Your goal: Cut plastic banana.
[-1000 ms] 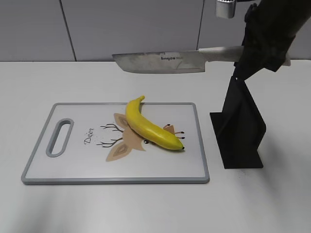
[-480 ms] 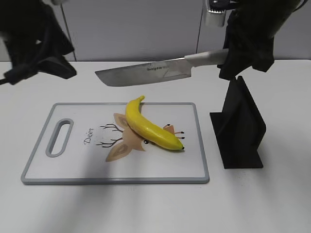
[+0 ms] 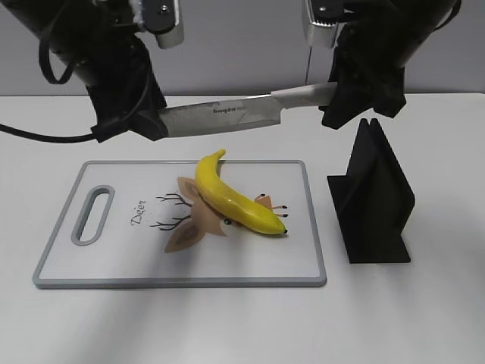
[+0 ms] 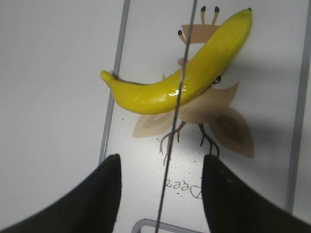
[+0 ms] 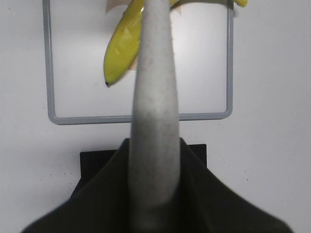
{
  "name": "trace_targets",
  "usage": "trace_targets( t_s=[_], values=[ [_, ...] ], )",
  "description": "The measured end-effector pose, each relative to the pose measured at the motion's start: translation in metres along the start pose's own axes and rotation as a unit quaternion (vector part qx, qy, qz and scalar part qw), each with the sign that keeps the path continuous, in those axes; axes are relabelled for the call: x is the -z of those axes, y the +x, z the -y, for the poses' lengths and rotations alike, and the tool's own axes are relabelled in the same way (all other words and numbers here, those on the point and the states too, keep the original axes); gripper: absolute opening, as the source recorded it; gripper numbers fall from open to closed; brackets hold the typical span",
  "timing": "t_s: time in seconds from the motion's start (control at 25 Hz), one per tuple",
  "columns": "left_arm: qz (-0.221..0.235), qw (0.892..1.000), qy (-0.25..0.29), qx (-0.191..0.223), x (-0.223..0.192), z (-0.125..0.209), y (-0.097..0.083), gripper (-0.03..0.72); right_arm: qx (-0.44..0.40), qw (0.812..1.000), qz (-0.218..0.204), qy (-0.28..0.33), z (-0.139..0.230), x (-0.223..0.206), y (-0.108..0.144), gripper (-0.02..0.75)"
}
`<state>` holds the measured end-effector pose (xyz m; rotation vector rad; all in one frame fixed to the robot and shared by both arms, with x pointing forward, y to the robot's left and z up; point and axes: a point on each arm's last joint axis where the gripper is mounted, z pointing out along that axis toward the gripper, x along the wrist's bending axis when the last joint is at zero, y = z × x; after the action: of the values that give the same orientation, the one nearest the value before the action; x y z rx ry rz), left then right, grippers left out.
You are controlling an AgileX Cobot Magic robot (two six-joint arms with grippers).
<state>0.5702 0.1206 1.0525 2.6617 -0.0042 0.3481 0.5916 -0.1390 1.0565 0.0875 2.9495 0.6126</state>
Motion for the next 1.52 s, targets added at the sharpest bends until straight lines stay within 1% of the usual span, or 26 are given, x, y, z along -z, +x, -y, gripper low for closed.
trace_targets(
  t_s=[0.08, 0.16, 0.2, 0.24, 0.28, 0.32, 0.36, 0.4, 0.48, 0.64, 0.84, 1.08, 1.28, 1.4, 1.52],
  values=[
    [-0.005, 1.0, 0.0, 0.002, -0.005, 0.001, 0.002, 0.468, -0.002, 1.0, -0.003, -0.012, -0.001, -0.002, -0.001, 0.183],
    [-0.01, 1.0, -0.004, 0.005, -0.008, 0.001, 0.004, 0.383, -0.003, 1.0, -0.01, -0.023, -0.003, -0.006, -0.001, 0.183],
    [-0.009, 1.0, -0.004, 0.005, -0.008, 0.001, 0.004, 0.324, -0.005, 1.0, -0.012, -0.027, -0.003, -0.008, -0.002, 0.183],
    [-0.005, 1.0, -0.002, 0.006, -0.011, 0.002, 0.004, 0.22, -0.007, 0.999, -0.014, -0.029, -0.003, -0.011, -0.003, 0.182],
    [-0.001, 1.0, -0.001, 0.007, -0.012, 0.002, 0.004, 0.14, -0.01, 0.999, -0.015, -0.03, -0.003, -0.014, -0.004, 0.182],
    [0.004, 1.0, 0.001, 0.006, -0.013, 0.003, 0.004, 0.076, -0.012, 0.999, -0.017, -0.031, -0.002, -0.016, -0.005, 0.182],
    [0.008, 1.0, 0.003, 0.005, -0.014, 0.003, 0.003, 0.041, -0.009, 0.999, -0.016, -0.029, -0.001, -0.018, -0.006, 0.182],
    [0.012, 1.0, 0.005, 0.004, -0.016, 0.004, 0.003, 0.025, -0.007, 0.999, -0.015, -0.028, -0.001, -0.019, -0.007, 0.182],
    [0.016, 1.0, 0.006, 0.003, -0.018, 0.004, 0.002, 0.006, -0.002, 1.0, -0.007, -0.026, 0.001, -0.019, -0.009, 0.182],
    [0.013, 1.0, 0.005, 0.003, -0.018, 0.004, 0.003, -0.002, 0.003, 1.0, 0.006, -0.022, 0.002, -0.021, -0.012, 0.182],
    [0.021, 1.0, 0.008, 0.007, -0.025, 0.006, 0.003, -0.002, -0.002, 1.0, -0.011, -0.009, 0.009, -0.04, -0.016, 0.183],
    [0.046, 0.998, 0.003, 0.035, -0.042, 0.01, 0.003, -0.002, 0.004, 0.999, -0.037, 0.032, 0.023, -0.072, -0.022, 0.183],
    [0.08, 0.995, 0.01, 0.064, -0.057, 0.014, 0.0, -0.002, 0.003, 0.997, -0.058, 0.045, 0.031, -0.091, -0.023, 0.183],
    [0.088, 0.993, 0.012, 0.08, -0.064, 0.016, -0.001, -0.002, 0.003, 0.997, -0.06, 0.048, 0.033, -0.094, -0.023, 0.185],
    [0.089, 0.992, 0.009, 0.086, -0.064, 0.016, -0.001, -0.002, 0.007, 0.997, -0.056, 0.051, 0.033, -0.095, -0.024, 0.185]
  ],
)
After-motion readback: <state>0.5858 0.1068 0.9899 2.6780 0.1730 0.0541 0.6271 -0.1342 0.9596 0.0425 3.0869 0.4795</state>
